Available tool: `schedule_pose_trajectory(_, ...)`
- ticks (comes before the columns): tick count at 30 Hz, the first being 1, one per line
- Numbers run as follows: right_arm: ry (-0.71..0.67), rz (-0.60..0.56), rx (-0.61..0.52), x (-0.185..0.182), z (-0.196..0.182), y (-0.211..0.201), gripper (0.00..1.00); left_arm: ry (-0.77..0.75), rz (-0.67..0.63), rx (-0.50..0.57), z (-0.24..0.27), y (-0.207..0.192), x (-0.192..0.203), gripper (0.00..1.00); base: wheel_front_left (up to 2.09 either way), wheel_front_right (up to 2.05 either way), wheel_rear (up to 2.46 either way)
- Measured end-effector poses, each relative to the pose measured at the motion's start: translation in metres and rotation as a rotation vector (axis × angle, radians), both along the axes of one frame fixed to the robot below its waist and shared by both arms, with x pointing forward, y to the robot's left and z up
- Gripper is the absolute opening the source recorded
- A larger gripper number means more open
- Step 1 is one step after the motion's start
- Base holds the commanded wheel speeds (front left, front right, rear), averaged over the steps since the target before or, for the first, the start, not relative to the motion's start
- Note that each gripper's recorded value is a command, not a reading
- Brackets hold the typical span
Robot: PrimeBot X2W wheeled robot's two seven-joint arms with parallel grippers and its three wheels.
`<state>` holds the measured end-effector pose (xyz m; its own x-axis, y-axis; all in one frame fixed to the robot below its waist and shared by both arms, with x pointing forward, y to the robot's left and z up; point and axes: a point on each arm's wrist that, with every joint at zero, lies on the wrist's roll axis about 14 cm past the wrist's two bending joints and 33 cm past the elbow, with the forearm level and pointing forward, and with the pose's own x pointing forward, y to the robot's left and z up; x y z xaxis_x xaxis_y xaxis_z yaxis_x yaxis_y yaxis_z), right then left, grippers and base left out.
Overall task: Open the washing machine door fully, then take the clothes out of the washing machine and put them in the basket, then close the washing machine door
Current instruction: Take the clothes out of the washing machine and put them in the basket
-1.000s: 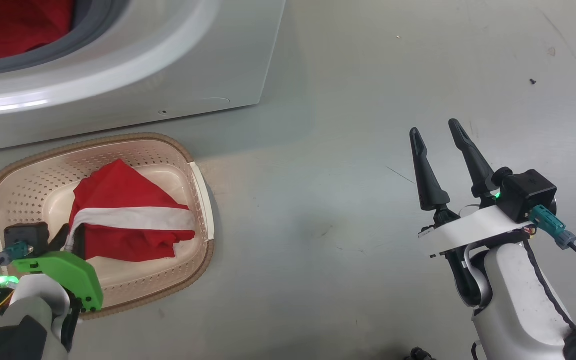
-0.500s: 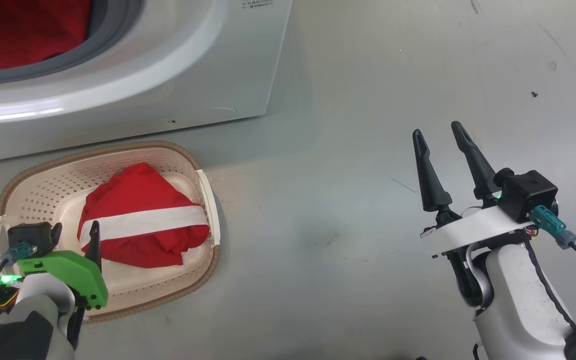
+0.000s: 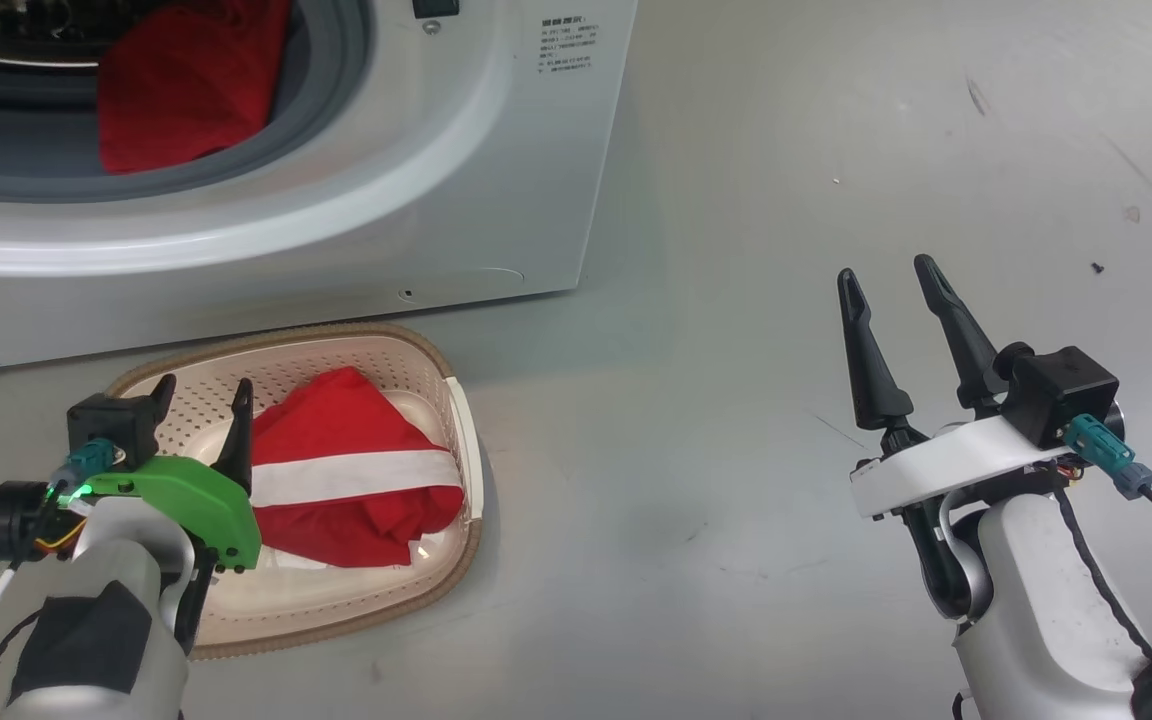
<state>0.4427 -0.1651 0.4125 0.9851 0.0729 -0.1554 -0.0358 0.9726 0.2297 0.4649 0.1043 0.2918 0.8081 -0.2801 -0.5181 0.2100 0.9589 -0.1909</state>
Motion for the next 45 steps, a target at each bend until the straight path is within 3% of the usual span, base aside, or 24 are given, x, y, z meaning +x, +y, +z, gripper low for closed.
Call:
schedule_pose_trajectory(13, -0.043, 0.054, 0.024, -0.013, 0.022, 0.021, 1.0, -0.286, 0.052, -0.055, 0.103, 0.009, 0.022, 1.0, 0.0, 0.0, 0.0)
schedule_pose_trajectory(28, -0.099, 0.097, 0.038, -0.044, 0.049, 0.038, 1.0, -0.437, 0.159, -0.1, 0.162, 0.037, -0.028, 1.0, 0.0, 0.0, 0.0)
schedule_pose_trajectory(45, -0.146, 0.113, 0.041, -0.068, 0.067, 0.043, 1.0, -0.507, 0.219, -0.107, 0.182, 0.055, -0.072, 1.0, 0.0, 0.0, 0.0)
